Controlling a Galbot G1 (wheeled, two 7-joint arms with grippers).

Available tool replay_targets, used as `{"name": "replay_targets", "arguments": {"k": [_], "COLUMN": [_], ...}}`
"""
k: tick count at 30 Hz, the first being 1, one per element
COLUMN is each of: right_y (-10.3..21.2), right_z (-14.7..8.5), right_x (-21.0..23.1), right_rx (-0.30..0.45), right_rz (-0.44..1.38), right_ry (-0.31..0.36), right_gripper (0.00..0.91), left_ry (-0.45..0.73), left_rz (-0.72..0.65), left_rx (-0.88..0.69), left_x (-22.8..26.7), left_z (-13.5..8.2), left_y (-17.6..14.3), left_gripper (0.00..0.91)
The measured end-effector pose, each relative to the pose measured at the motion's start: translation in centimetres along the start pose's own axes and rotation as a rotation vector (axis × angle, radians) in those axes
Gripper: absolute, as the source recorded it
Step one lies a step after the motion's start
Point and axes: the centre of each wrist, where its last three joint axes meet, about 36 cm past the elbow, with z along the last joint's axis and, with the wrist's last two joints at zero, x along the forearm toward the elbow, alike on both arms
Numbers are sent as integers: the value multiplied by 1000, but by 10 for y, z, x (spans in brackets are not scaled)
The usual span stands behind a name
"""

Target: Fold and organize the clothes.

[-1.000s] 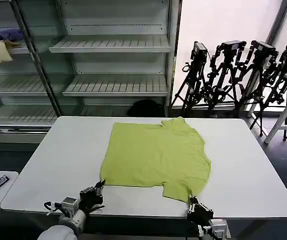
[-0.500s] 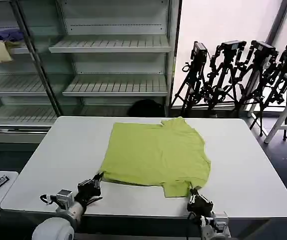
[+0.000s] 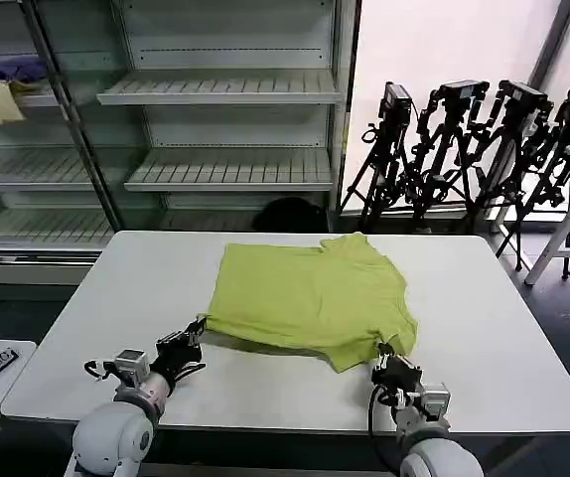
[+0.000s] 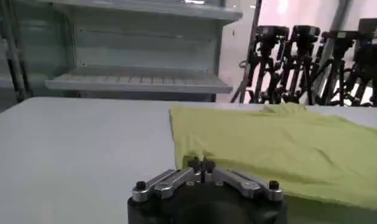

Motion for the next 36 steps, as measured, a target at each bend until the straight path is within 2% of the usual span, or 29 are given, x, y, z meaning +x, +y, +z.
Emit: {"name": "replay_targets", "arguments": {"k": [19, 34, 35, 36], "right_y": [-5, -6, -7, -7], "right_z": [-22, -37, -37, -38], "right_x": [-61, -92, -93, -94], "right_rx": [4, 26, 26, 27], "right_rz": [-7, -12, -11, -9], "right_ry": [-19, -31, -31, -30], "right_gripper": [0, 0, 81, 695], "left_ry": [3, 16, 17, 18], "left_rz": [-13, -35, -36, -36], "left_rx": [-42, -115, -118, -121], "left_x": [-22, -35, -35, -36], "left_z": [-5, -6, -6, -6], "left_y": [1, 2, 2, 2], "left_gripper": [0, 0, 0, 0]}}
